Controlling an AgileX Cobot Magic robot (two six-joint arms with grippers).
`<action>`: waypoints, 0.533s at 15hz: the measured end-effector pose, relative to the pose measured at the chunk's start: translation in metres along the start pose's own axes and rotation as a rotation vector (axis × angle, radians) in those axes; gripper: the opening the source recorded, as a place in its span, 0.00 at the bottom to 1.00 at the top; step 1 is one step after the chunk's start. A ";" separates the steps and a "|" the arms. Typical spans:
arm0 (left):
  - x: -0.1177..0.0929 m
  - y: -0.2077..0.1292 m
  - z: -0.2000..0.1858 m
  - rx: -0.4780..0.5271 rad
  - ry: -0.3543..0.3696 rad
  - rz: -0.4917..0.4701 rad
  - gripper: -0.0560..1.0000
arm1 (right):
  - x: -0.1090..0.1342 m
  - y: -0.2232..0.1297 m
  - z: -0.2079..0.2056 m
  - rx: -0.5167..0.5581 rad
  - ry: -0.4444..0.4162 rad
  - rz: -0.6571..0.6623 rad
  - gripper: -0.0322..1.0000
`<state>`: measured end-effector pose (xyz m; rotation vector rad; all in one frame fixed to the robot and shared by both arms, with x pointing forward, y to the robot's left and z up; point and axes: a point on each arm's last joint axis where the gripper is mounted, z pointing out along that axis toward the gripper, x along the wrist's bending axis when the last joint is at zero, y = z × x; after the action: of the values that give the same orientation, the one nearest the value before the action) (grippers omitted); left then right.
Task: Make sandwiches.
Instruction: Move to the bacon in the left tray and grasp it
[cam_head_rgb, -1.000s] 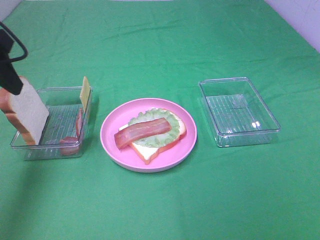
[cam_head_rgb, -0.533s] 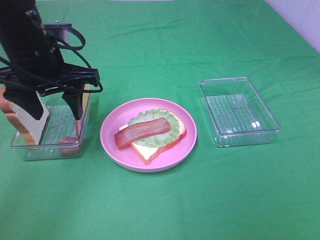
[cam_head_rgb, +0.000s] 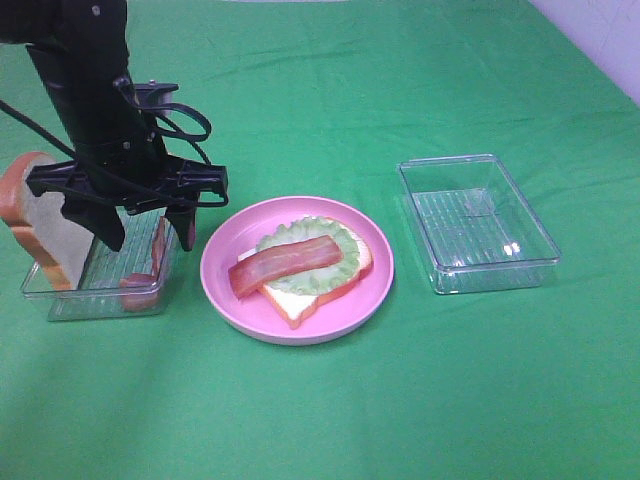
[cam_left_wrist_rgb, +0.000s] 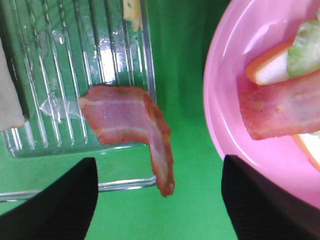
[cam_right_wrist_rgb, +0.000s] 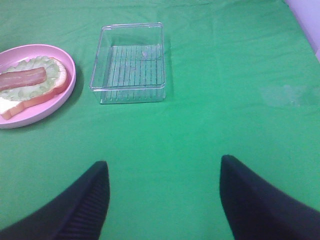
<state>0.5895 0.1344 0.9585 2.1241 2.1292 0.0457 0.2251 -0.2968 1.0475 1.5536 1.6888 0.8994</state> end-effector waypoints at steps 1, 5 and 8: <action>0.000 0.000 0.002 0.002 0.002 0.001 0.68 | 0.000 0.000 0.000 0.000 0.000 0.000 0.62; 0.000 0.001 0.002 -0.002 0.000 0.000 0.53 | 0.000 0.000 0.000 0.000 0.000 0.000 0.62; -0.001 0.003 0.002 -0.022 -0.009 0.001 0.41 | 0.000 0.000 0.000 0.000 0.000 0.000 0.62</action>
<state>0.5923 0.1332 0.9565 2.1092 2.1127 0.0603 0.2251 -0.2968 1.0475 1.5536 1.6888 0.8994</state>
